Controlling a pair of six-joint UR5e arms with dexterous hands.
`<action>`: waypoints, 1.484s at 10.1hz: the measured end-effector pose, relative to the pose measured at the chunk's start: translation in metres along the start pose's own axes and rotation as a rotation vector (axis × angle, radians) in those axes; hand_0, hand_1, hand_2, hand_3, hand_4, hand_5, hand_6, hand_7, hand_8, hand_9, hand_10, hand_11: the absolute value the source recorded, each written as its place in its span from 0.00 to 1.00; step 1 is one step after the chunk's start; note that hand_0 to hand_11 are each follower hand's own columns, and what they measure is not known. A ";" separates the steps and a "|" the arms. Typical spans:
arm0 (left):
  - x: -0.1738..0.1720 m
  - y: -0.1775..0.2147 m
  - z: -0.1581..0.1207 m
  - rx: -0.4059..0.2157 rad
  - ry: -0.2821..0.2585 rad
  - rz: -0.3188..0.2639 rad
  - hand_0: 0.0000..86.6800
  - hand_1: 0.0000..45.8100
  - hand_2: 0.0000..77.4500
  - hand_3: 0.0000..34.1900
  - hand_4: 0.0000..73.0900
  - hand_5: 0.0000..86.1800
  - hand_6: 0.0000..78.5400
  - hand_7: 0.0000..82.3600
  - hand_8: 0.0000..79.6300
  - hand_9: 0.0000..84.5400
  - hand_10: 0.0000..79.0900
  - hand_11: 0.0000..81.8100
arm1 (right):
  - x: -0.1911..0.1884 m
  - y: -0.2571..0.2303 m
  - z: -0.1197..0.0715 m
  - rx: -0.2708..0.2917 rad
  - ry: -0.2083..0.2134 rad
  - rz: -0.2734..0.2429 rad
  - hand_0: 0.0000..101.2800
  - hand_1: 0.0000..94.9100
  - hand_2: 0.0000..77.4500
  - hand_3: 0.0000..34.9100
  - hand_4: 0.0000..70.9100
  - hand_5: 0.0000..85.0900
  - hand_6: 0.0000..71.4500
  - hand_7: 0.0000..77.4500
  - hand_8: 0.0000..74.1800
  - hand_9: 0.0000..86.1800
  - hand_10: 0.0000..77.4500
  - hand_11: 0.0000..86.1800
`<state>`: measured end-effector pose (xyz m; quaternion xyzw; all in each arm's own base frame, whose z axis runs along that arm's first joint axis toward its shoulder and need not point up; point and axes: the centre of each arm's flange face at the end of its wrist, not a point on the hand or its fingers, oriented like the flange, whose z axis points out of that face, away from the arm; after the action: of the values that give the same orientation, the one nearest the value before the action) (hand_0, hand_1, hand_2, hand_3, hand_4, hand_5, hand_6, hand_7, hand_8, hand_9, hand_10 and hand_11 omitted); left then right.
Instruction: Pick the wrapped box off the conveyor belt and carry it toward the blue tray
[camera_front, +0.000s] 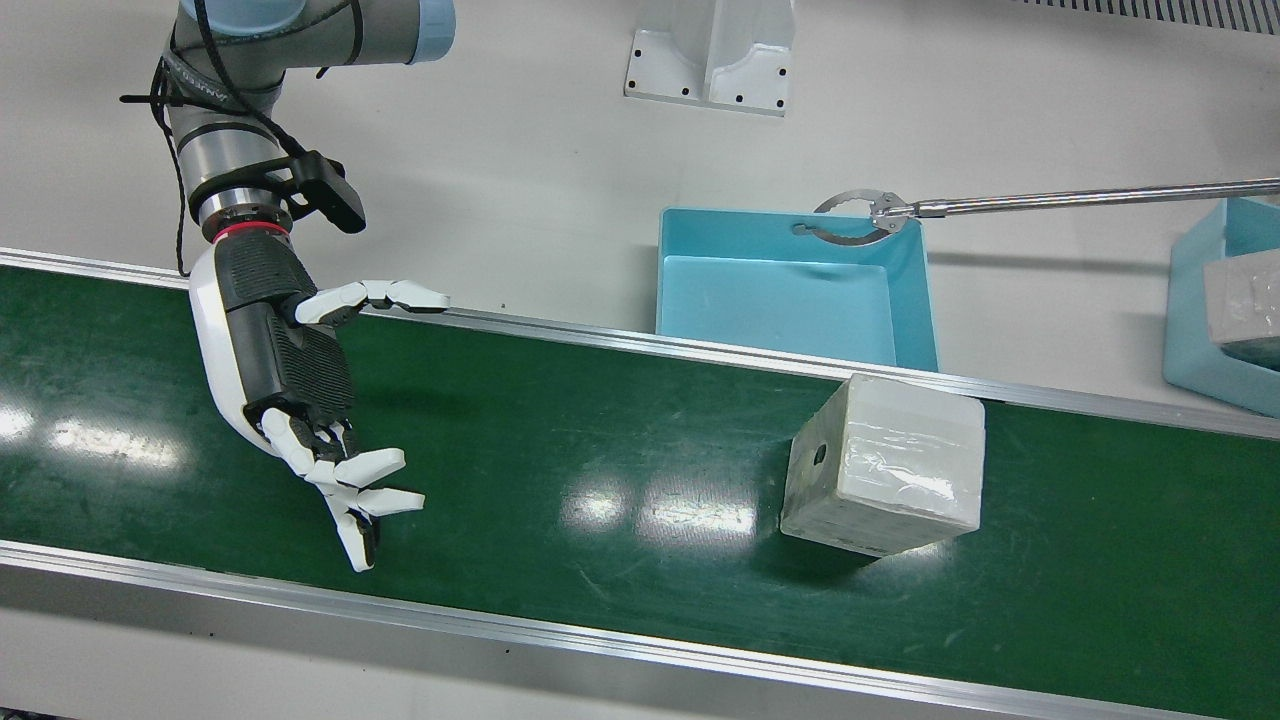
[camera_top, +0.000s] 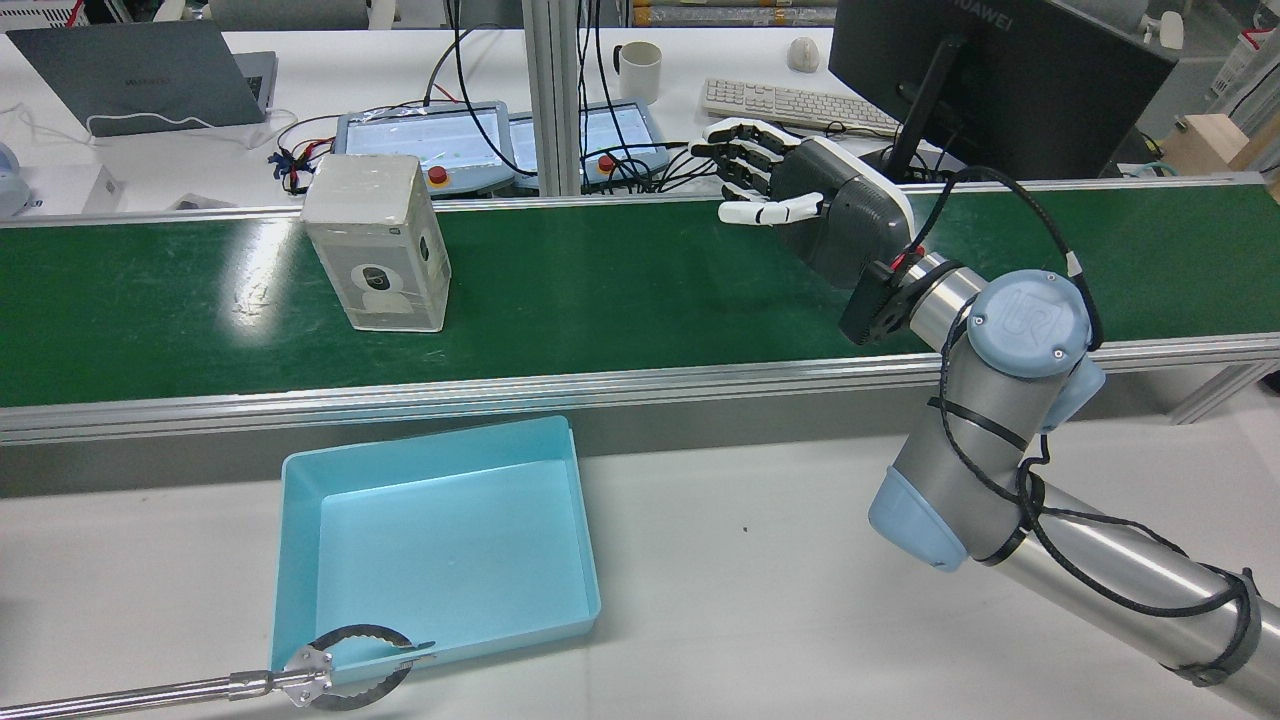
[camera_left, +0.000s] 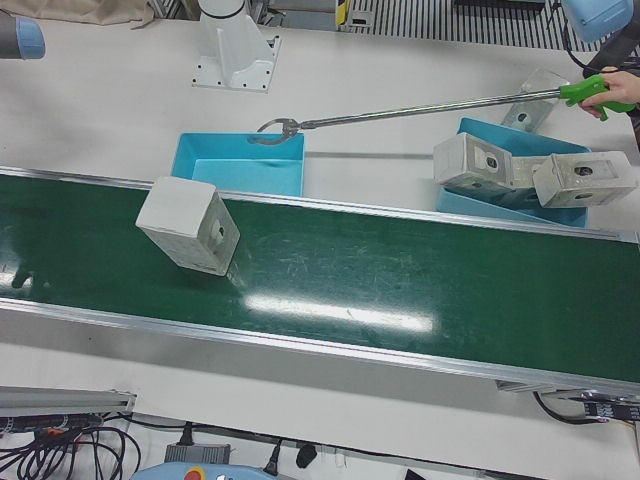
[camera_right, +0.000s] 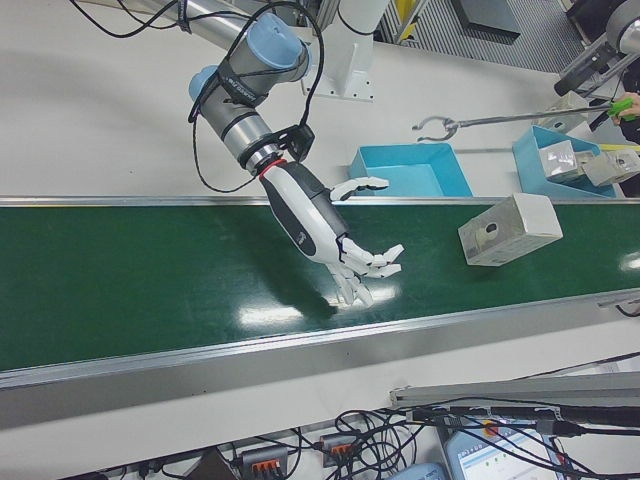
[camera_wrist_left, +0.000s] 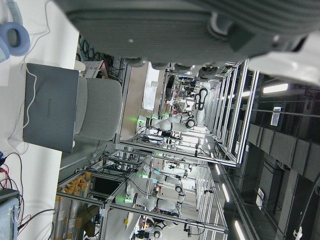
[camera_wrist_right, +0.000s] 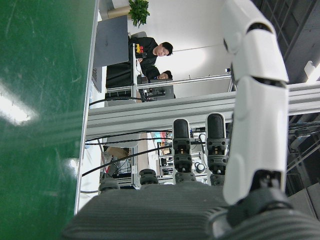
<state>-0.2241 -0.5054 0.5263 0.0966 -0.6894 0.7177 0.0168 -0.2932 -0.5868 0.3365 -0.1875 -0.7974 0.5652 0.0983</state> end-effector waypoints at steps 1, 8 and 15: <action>0.000 0.000 0.000 0.000 0.000 0.000 0.00 0.00 0.01 0.00 0.00 0.01 0.00 0.01 0.00 0.00 0.01 0.00 | 0.000 0.000 0.000 -0.001 0.000 0.000 0.47 0.17 0.26 0.49 0.21 0.42 0.08 0.34 0.00 0.07 0.00 0.02; 0.000 0.000 0.000 0.000 0.000 0.000 0.00 0.00 0.01 0.00 0.00 0.01 0.00 0.00 0.00 0.00 0.01 0.00 | 0.003 -0.001 0.000 0.000 0.005 0.000 0.47 0.17 0.25 0.49 0.21 0.42 0.08 0.34 0.00 0.07 0.00 0.02; 0.000 0.000 0.000 0.000 0.000 0.000 0.00 0.00 0.01 0.00 0.00 0.01 0.00 0.00 0.00 0.00 0.00 0.00 | 0.005 -0.003 -0.001 0.003 0.009 -0.002 0.47 0.17 0.27 0.51 0.18 0.41 0.08 0.32 0.00 0.07 0.00 0.02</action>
<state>-0.2241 -0.5055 0.5263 0.0966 -0.6894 0.7177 0.0168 -0.2982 -0.5848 0.3388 -0.1893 -0.7963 0.5652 0.1025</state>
